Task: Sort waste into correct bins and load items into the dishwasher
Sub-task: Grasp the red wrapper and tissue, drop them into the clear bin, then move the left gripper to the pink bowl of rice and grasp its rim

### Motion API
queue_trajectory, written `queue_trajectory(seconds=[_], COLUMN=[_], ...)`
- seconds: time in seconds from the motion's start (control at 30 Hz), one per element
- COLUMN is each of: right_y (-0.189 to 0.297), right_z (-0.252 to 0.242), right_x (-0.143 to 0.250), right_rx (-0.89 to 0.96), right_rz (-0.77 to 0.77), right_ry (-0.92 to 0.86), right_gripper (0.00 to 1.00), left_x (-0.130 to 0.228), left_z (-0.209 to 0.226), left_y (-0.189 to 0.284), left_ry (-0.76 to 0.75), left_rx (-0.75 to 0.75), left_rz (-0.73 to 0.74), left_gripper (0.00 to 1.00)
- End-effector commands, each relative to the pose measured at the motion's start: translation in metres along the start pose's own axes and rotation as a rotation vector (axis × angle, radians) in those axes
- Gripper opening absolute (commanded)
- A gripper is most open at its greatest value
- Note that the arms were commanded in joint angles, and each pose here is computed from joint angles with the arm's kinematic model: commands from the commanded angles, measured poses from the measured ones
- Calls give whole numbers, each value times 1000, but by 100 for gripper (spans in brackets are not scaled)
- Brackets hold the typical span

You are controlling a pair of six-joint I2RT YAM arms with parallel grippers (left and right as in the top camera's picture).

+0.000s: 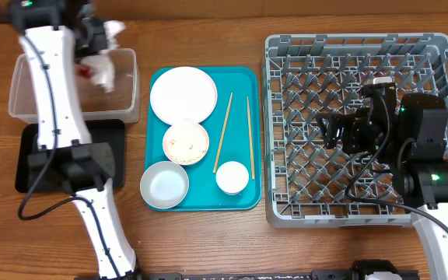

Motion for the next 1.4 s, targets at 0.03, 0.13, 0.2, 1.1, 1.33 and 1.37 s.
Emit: queue_trajectory(seconds=[0.03, 0.13, 0.2, 1.1, 1.33, 1.37], right_y=[6, 6, 6, 7, 6, 6], right_z=[2, 2, 2, 8, 8, 8], right_x=[-11, -11, -11, -10, -8, -8], right_rx=[-2, -2, -2, -47, -47, -47], right_rz=[-32, -32, -32, -27, -19, -19], right_ry=[8, 7, 7, 5, 2, 2], right_gripper=[100, 100, 100, 100, 100, 100], left_x=[10, 17, 21, 47, 121, 132], left_z=[16, 19, 20, -70, -120, -127], left_y=[-39, -56, -64, 137, 117, 108], left_ry=[79, 81, 77, -195, -316, -336], left_rx=[-47, -55, -58, 324, 345, 338], left_rz=[85, 124, 142, -80, 173, 221], left_gripper=[7, 28, 57, 94, 86, 85])
Point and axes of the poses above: each gripper's point midway between its finger pads, its own y axis back along the fingers, its own z axis along the line the jaws close on, x = y × z, the point moved 3 cm from there along y, back along the fingers, and after that the axes turned 6 degrees about y, right-handed, at the moved point
